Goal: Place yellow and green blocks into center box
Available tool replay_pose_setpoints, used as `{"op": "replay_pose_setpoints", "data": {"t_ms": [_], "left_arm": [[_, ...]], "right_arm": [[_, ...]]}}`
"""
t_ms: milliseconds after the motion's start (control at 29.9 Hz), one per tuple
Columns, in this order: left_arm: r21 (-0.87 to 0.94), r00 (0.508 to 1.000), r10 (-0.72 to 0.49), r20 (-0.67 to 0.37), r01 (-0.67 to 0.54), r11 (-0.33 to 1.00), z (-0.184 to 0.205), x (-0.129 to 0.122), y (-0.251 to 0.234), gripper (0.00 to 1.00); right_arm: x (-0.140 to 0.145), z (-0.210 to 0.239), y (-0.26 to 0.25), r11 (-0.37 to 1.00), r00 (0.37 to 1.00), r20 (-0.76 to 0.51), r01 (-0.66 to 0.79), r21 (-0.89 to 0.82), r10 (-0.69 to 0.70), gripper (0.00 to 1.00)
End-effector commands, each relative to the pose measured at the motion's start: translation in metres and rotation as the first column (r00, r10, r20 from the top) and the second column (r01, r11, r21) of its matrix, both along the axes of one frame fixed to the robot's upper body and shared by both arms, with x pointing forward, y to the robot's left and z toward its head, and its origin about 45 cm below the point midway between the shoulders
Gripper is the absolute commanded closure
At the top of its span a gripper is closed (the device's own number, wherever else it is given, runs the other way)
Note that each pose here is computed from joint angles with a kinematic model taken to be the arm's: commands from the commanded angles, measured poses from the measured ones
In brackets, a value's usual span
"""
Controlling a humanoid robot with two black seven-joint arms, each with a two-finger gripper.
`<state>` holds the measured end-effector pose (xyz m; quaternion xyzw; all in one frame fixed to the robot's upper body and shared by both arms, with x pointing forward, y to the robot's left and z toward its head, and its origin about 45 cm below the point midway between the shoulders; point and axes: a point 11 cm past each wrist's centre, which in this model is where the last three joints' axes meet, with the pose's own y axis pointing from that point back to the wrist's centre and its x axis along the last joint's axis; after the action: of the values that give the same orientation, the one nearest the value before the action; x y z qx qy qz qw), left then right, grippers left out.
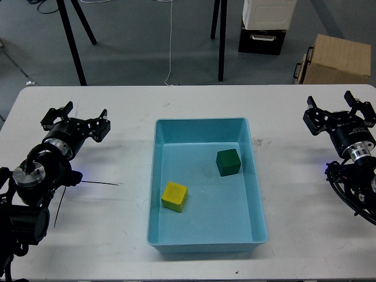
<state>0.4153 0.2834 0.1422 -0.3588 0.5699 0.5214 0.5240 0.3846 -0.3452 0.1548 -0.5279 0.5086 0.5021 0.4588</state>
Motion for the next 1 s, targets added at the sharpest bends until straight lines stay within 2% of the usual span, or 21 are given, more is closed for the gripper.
{"op": "replay_pose_setpoints", "data": {"t_ms": [0,501,668,768,969], "left_arm": [[-0.008,1.000,-0.002,-0.002,0.002,1.000,-0.001,0.000,-0.003,0.00],[-0.013,1.000,-0.004,-0.005,0.004,1.000,-0.001,-0.001,-0.003,0.00],[-0.177,0.993,0.118,-0.001,-0.116,0.977,0.009,0.004,0.027,0.00],[-0.252,0.993,0.116,-0.028,-0.120,0.960,0.014,0.007,0.029,0.00],[-0.258,0.992,0.119,-0.044,-0.126,0.958,0.011,0.005,0.030,0.00]], "right_arm": [[0.000,0.001,-0.003,1.000,1.000,0.007,0.010,-0.002,-0.010,0.01],[0.000,0.000,-0.001,1.000,1.000,0.008,0.018,0.007,-0.019,0.01],[0.000,-0.002,-0.002,1.000,1.000,0.004,0.026,0.012,-0.026,0.01],[0.001,0.001,-0.008,0.999,0.999,0.006,0.047,0.020,-0.048,0.01],[0.002,0.001,-0.006,0.999,0.999,0.007,0.041,0.018,-0.041,0.01]]}}
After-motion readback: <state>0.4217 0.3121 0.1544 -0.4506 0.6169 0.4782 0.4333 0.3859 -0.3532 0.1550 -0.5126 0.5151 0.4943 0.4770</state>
